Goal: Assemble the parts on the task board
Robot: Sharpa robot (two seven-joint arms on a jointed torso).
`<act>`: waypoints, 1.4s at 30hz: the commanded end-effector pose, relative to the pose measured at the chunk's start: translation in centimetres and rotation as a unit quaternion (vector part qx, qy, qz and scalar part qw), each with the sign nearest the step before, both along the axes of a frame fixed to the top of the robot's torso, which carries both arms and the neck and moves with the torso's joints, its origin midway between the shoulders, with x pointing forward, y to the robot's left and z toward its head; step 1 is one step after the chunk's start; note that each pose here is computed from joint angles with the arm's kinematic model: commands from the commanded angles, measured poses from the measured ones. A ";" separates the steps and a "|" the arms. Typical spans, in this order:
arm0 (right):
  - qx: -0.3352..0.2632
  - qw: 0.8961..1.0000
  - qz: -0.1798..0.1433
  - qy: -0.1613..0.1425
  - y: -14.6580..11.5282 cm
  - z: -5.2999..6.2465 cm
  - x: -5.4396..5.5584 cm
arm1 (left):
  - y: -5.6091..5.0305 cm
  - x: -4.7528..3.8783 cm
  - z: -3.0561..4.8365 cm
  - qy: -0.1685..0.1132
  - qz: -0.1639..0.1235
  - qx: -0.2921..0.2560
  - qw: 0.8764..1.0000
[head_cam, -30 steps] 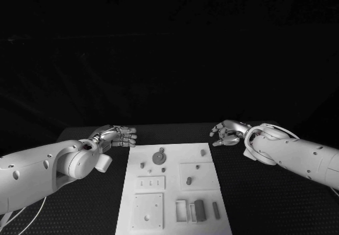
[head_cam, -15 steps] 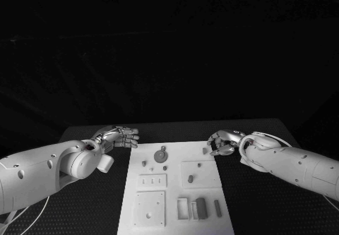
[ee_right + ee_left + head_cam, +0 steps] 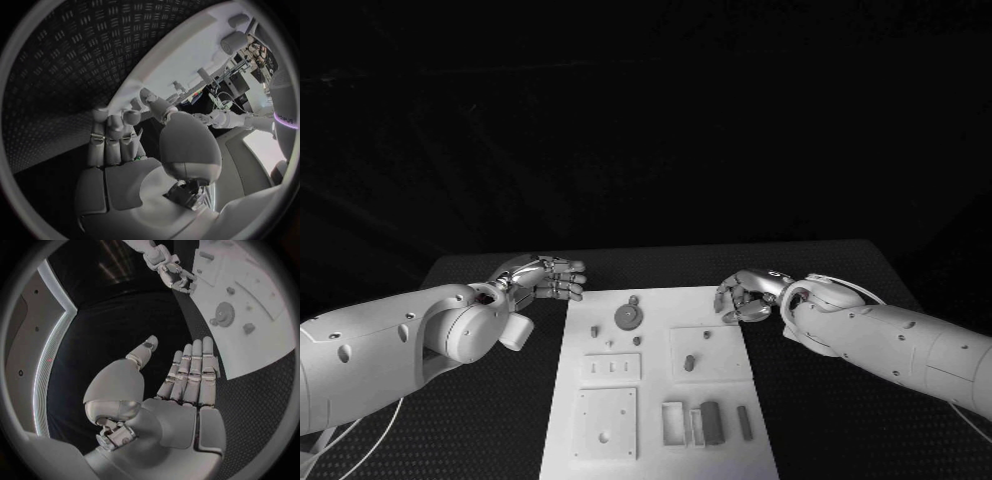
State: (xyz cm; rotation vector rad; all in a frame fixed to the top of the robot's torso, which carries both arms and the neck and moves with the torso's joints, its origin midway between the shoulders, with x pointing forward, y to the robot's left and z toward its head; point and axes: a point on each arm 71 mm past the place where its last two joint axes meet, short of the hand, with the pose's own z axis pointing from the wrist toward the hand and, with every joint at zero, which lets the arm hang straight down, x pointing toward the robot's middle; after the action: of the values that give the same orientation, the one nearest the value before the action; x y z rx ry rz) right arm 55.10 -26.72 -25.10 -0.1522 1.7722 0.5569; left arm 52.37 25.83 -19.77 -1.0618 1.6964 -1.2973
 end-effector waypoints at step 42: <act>0.004 1.000 0.002 -0.016 1.0 -0.4 -0.1 | -0.1 -0.17 0.09 -0.001 -0.012 -0.004 1.000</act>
State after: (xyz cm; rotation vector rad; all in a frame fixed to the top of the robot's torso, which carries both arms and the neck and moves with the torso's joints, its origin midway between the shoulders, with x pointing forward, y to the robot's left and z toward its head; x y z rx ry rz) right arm 55.07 -25.85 -25.47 -0.1515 1.7399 0.5644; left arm 52.25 26.02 -19.79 -1.0623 1.7023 -1.2998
